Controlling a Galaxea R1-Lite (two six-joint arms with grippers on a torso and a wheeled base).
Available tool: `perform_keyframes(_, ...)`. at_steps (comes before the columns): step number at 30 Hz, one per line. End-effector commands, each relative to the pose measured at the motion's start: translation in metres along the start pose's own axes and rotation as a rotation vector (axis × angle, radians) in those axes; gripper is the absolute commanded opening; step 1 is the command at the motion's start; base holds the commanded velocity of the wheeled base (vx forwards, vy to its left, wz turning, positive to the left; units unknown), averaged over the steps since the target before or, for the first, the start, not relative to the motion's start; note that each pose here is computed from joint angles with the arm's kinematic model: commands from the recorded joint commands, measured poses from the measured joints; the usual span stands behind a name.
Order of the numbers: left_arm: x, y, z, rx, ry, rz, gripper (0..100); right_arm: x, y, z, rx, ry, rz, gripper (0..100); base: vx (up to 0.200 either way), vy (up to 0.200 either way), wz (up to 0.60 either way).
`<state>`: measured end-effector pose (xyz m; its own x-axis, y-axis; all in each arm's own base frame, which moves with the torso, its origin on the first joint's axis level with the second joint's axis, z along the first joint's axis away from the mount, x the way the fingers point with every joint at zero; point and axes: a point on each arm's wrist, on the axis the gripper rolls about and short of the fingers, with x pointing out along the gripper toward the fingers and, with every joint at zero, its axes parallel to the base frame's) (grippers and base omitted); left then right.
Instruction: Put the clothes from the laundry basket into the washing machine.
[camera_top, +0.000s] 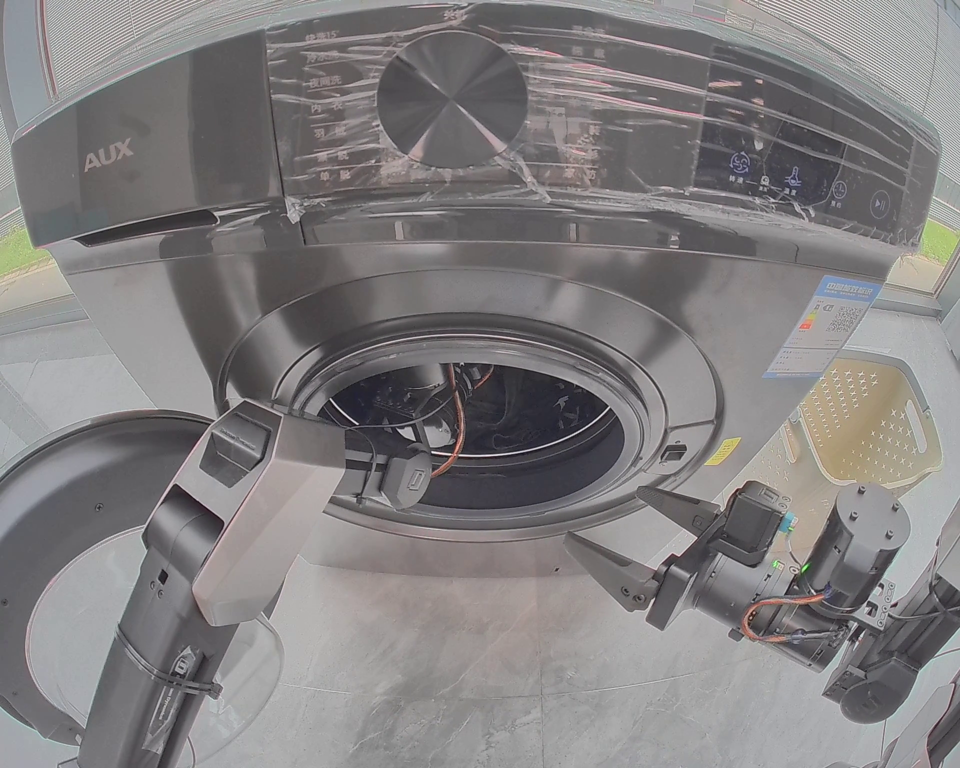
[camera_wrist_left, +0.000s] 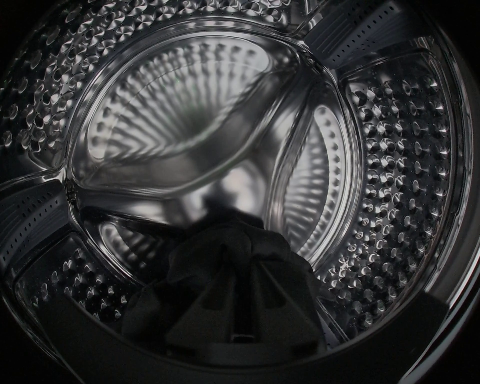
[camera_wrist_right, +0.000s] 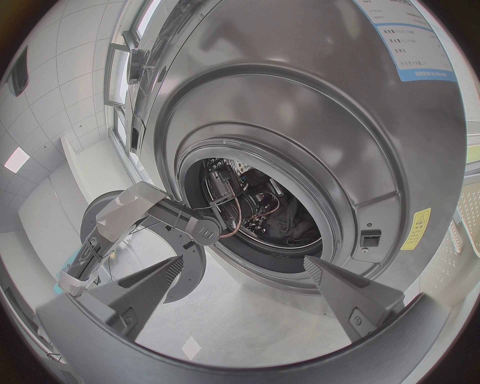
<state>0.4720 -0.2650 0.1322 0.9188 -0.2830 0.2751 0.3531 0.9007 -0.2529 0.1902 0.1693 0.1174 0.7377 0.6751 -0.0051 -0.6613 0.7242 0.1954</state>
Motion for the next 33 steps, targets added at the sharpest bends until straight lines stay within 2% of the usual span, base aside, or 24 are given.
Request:
perform_keyframes(1,-0.001,0.003,-0.018,0.008,0.029,0.018,100,0.000,0.000,0.000,0.000,0.000,0.001,100,0.000,0.000,0.00)
perform_keyframes(5,-0.011,-0.010,-0.008,0.008,0.064,0.002,100,0.000,0.000,0.000,0.000,0.001,0.001,100,0.000,0.000,0.00)
perform_keyframes(7,-0.012,-0.010,-0.009,0.009,0.071,0.002,100,0.000,0.000,0.000,0.000,0.001,0.001,100,0.000,0.000,0.00)
perform_keyframes(8,-0.026,-0.015,-0.008,0.024,0.132,-0.001,100,0.000,0.000,-0.001,0.000,0.004,0.001,100,0.000,0.000,0.00)
perform_keyframes(9,-0.026,-0.015,-0.008,0.024,0.132,-0.001,100,0.000,0.000,-0.001,0.000,0.004,0.001,100,0.000,0.000,0.00)
perform_keyframes(10,-0.045,-0.024,-0.011,0.042,0.200,-0.016,100,-0.001,0.000,-0.001,0.000,0.006,0.000,100,0.000,0.000,0.00)
perform_keyframes(12,-0.065,-0.027,-0.012,0.076,0.269,-0.037,100,-0.002,0.000,-0.002,0.000,0.009,0.000,100,0.000,0.000,0.00)
perform_keyframes(13,-0.078,-0.029,-0.013,0.102,0.308,-0.046,100,-0.002,0.000,-0.002,0.000,0.010,-0.002,100,0.000,0.000,0.00)
perform_keyframes(14,-0.078,-0.029,-0.013,0.102,0.308,-0.046,100,-0.002,0.000,-0.002,0.000,0.010,-0.002,100,0.000,0.000,0.00)
perform_keyframes(15,-0.101,-0.034,-0.012,0.133,0.351,-0.079,100,-0.004,0.000,-0.001,0.000,0.008,-0.003,100,0.000,0.000,0.00)
perform_keyframes(17,-0.122,-0.041,-0.008,0.143,0.367,-0.130,100,-0.007,0.000,-0.001,0.000,0.012,-0.006,100,0.000,0.000,0.00)
perform_keyframes(19,-0.167,-0.047,0.000,0.164,0.435,-0.214,100,-0.014,0.000,-0.001,0.000,0.017,-0.005,100,0.000,0.000,0.00)
perform_keyframes(22,-0.206,-0.059,0.015,0.160,0.472,-0.279,100,-0.022,0.001,0.001,0.000,0.015,-0.006,100,0.000,0.000,0.00)
perform_keyframes(23,-0.217,-0.059,0.019,0.164,0.480,-0.286,100,-0.026,0.001,0.002,0.000,0.014,-0.008,100,0.000,0.000,0.00)
perform_keyframes(26,-0.248,-0.057,0.040,0.165,0.475,-0.318,100,-0.040,0.003,0.003,0.001,0.015,-0.009,100,0.000,0.000,0.00)
perform_keyframes(28,-0.264,-0.057,0.053,0.156,0.465,-0.339,100,-0.051,0.006,0.005,0.004,0.011,0.001,100,0.000,0.000,0.00)
perform_keyframes(33,-0.292,-0.041,0.094,0.124,0.395,-0.335,100,-0.082,0.002,0.013,0.001,-0.035,-0.032,100,0.000,0.000,0.00)
